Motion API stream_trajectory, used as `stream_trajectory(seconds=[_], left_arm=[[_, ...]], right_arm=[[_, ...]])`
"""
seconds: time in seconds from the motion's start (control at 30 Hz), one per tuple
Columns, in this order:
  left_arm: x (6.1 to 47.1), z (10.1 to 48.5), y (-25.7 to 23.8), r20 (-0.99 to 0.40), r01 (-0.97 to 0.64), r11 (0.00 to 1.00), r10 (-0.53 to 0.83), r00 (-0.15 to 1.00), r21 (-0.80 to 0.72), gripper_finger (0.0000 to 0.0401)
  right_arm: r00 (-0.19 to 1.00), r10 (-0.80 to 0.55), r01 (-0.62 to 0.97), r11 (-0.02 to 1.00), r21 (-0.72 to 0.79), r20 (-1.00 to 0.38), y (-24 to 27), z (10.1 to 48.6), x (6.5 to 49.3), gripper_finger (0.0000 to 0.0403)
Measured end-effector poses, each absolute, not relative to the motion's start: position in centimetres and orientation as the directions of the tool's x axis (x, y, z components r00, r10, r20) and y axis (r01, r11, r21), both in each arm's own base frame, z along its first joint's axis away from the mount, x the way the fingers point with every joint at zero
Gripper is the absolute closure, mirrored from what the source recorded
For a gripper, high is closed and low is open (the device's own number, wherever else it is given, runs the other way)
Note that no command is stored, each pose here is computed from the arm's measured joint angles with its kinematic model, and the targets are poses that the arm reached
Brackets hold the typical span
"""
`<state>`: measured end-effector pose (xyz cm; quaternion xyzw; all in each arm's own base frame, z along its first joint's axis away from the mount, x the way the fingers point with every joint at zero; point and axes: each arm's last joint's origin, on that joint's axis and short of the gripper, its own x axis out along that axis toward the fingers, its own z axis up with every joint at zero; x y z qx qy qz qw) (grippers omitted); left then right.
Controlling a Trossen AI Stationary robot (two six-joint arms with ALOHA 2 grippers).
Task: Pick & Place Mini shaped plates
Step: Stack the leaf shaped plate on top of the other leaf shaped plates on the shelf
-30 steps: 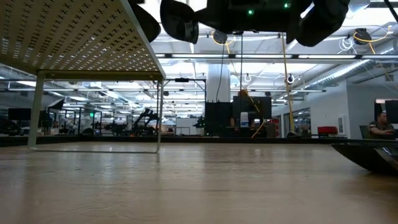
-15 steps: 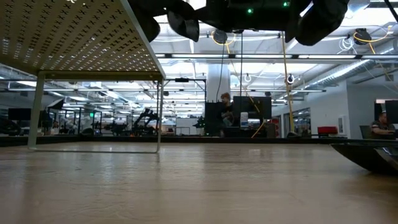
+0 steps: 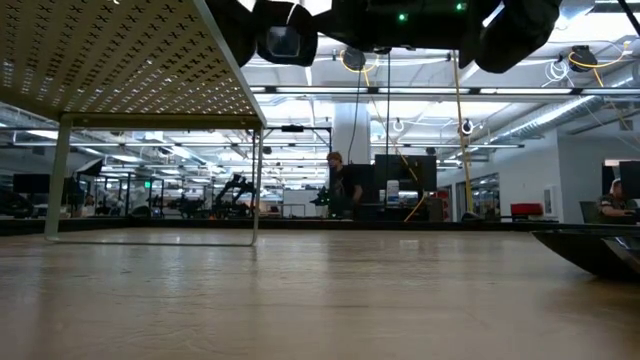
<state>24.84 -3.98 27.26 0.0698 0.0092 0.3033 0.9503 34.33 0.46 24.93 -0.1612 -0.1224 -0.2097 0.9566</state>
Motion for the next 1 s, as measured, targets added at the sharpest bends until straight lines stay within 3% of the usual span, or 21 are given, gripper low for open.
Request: stream_trajectory(seconds=[0.07, 0.17, 0.37, 0.57, 0.67, 0.8, 1.0], left_arm=[[24.7, 27.4, -4.1, 0.028, -0.579, 0.802, 0.581, 0.813, 0.144, 0.0387], [24.0, 28.1, -4.5, 0.046, -0.572, 0.811, 0.571, 0.82, 0.121, 0.0392], [21.5, 30.1, -5.5, 0.074, -0.542, 0.839, 0.539, 0.839, 0.037, 0.0396], [19.7, 31.4, -7.1, -0.087, -0.399, 0.905, 0.39, 0.916, -0.146, 0.0397], [19.3, 31.4, -8.0, -0.267, -0.27, 0.932, 0.204, 0.942, -0.243, 0.0398], [19.5, 31.1, -8.9, -0.437, -0.188, 0.889, -0.015, 0.899, -0.418, 0.0396], [21.1, 29.2, -10.1, -0.503, -0.217, 0.871, -0.04, 0.863, -0.441, 0.0396]], right_arm=[[0.885, -0.359, 0.435, 0.865, -0.25, 0.298, 0.6, 24.9, 34.3, 0.0402], [0.906, -0.335, 0.399, 0.882, -0.253, 0.26, 1.2, 24.6, 34.4, 0.0385], [0.936, -0.293, 0.341, 0.893, -0.292, 0.197, 3.2, 24.2, 34.3, 0.0287], [0.959, -0.261, 0.283, 0.913, -0.294, 0.112, 5.3, 23.3, 34.2, 0.0216], [0.947, -0.312, 0.321, 0.897, -0.303, 0.081, 5.8, 23.0, 34.0, 0.0204], [0.933, -0.355, 0.354, 0.881, -0.315, 0.056, 6.3, 22.8, 33.8, 0.0204], [0.933, -0.355, 0.356, 0.883, -0.307, 0.06, 6.6, 22.8, 33.8, 0.0214]])
